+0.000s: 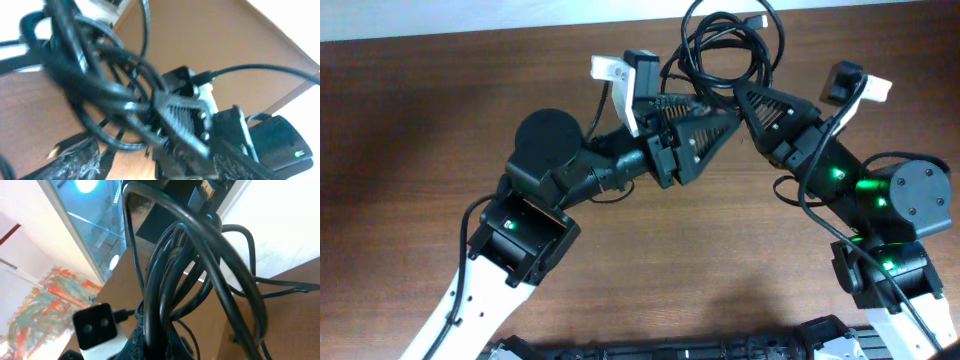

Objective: Untangle cables

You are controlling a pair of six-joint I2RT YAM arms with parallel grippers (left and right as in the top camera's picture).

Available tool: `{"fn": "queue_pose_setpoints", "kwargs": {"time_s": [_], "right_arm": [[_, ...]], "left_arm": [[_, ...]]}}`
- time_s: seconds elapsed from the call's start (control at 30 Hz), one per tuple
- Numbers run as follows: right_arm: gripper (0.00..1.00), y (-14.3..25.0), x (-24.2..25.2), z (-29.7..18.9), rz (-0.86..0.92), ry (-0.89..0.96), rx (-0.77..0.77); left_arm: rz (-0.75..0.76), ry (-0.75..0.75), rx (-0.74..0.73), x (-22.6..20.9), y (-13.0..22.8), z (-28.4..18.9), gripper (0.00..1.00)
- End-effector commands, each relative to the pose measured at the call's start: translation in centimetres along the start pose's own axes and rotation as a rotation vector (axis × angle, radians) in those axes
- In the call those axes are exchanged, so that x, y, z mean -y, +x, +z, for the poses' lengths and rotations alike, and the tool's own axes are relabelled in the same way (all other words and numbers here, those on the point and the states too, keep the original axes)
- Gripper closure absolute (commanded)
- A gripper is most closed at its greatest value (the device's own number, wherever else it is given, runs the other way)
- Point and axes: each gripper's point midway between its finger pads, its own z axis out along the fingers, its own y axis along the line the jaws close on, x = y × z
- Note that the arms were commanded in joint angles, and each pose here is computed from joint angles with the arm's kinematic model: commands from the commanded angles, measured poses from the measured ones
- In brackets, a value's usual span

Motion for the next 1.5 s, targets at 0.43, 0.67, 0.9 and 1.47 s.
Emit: {"fn": "queue_pose_setpoints", "kwargs": {"time_s": [0.43, 0.67, 0.9, 1.47], "right_arm": [[0.96, 1.5, -1.0, 0.0, -0.006, -0.041, -0.086], [0.96, 1.9, 0.1, 0.6, 0.011, -0.022, -0.12], [0.96, 1.7, 0.1, 0.7, 0.008, -0.024, -0.113], [0.41, 4.0, 2.6, 0.3, -0.477, 0.006, -0.241]], "left_arm": [[0.037, 0.034, 0.048, 0.9, -1.2, 0.1, 0.71], [0.035, 0.037, 0.045, 1.2, -0.8, 0.6, 0.89], [0.035, 0.035, 0.043, 1.1, -0.7, 0.6, 1.0], [0.777, -0.206, -0.011, -3.5, -0.4, 0.3, 1.0]]}}
